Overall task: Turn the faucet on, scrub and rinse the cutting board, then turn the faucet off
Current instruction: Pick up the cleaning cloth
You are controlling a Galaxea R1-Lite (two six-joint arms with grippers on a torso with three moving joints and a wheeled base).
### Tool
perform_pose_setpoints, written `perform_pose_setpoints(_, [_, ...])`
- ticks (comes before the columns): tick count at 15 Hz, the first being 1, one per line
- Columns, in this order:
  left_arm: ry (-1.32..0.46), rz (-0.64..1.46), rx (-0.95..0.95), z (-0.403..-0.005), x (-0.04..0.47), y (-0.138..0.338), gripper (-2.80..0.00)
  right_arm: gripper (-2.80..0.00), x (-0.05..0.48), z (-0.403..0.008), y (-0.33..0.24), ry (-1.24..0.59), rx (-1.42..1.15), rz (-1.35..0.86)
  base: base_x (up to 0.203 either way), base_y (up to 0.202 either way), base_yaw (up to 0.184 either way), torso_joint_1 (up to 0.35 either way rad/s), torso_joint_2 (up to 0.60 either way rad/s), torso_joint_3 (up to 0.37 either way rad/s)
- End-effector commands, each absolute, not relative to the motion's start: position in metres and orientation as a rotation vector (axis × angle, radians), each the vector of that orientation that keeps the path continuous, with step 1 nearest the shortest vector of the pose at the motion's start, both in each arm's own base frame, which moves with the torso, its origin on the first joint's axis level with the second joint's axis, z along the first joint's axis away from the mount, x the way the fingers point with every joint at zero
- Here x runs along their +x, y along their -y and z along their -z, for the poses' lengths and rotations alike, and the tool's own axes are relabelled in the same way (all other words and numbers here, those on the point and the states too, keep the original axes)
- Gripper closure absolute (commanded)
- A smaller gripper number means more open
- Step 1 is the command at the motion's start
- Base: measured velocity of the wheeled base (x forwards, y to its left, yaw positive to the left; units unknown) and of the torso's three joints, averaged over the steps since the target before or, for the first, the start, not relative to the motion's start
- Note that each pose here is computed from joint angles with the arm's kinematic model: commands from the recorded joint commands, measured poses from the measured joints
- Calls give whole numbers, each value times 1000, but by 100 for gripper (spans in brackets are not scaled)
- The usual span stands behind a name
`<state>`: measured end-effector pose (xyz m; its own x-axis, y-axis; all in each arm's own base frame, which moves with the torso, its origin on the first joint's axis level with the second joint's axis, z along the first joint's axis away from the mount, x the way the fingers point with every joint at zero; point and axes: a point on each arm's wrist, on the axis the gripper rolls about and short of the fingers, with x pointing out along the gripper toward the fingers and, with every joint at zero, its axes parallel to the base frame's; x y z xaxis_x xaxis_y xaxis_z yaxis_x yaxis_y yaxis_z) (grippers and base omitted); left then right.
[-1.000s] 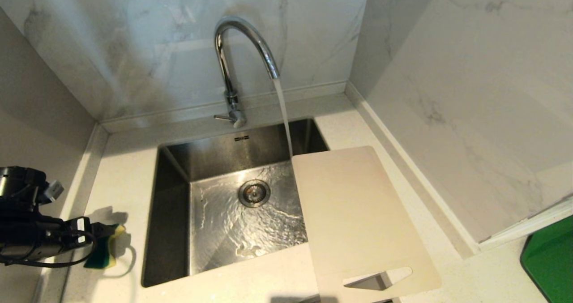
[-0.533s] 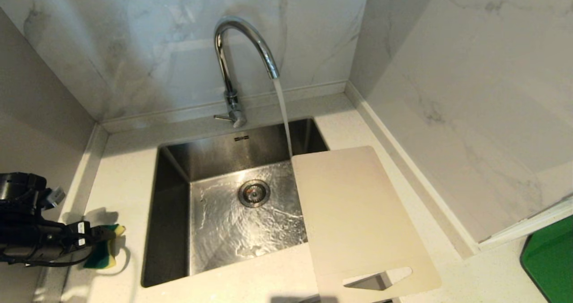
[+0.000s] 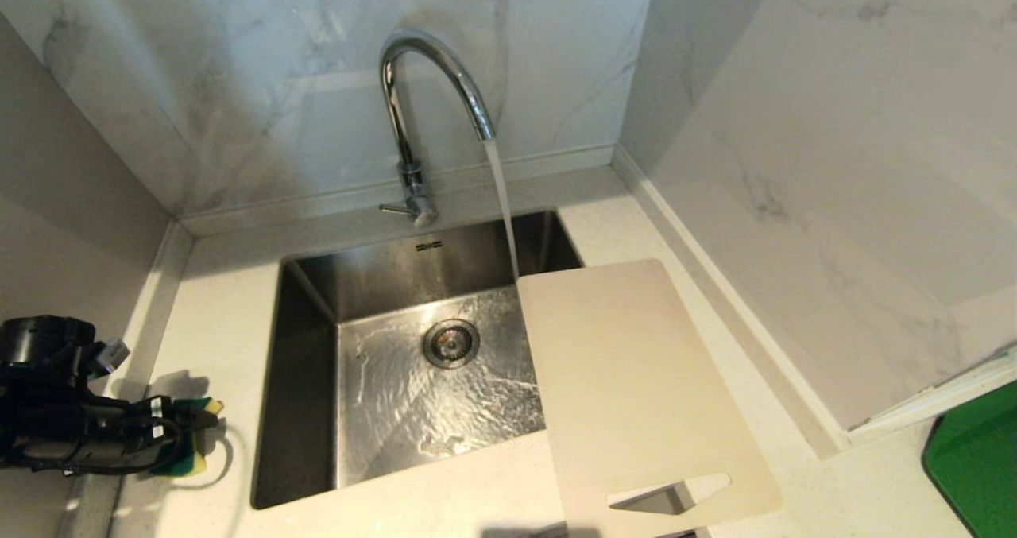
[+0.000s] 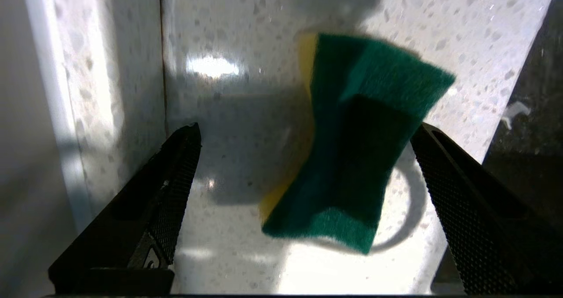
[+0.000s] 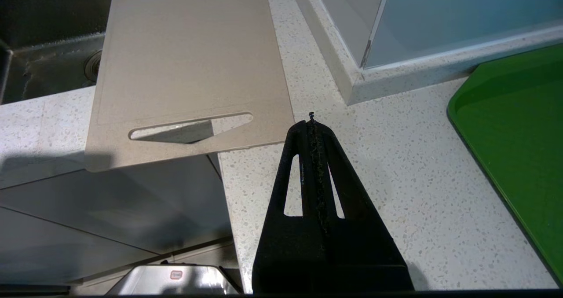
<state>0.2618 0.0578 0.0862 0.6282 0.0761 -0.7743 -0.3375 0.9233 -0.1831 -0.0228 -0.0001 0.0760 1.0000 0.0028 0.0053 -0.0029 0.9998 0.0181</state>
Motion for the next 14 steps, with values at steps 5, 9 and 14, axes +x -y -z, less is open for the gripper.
perform_pose_setpoints(5, [-904, -259, -341, -75, 259, -62, 0, 0, -23, -76, 0, 6, 18, -3, 0, 0, 0, 0, 0, 0])
perform_pose_setpoints(9, [-922, -219, -369, -71, 257, -60, 0, 0, -23, -76, 0, 6, 18, -3, 0, 0, 0, 0, 0, 0])
perform_pose_setpoints(14, [-874, -214, -372, -83, 256, -60, 0, 0, -23, -76, 0, 6, 18, -3, 0, 0, 0, 0, 0, 0])
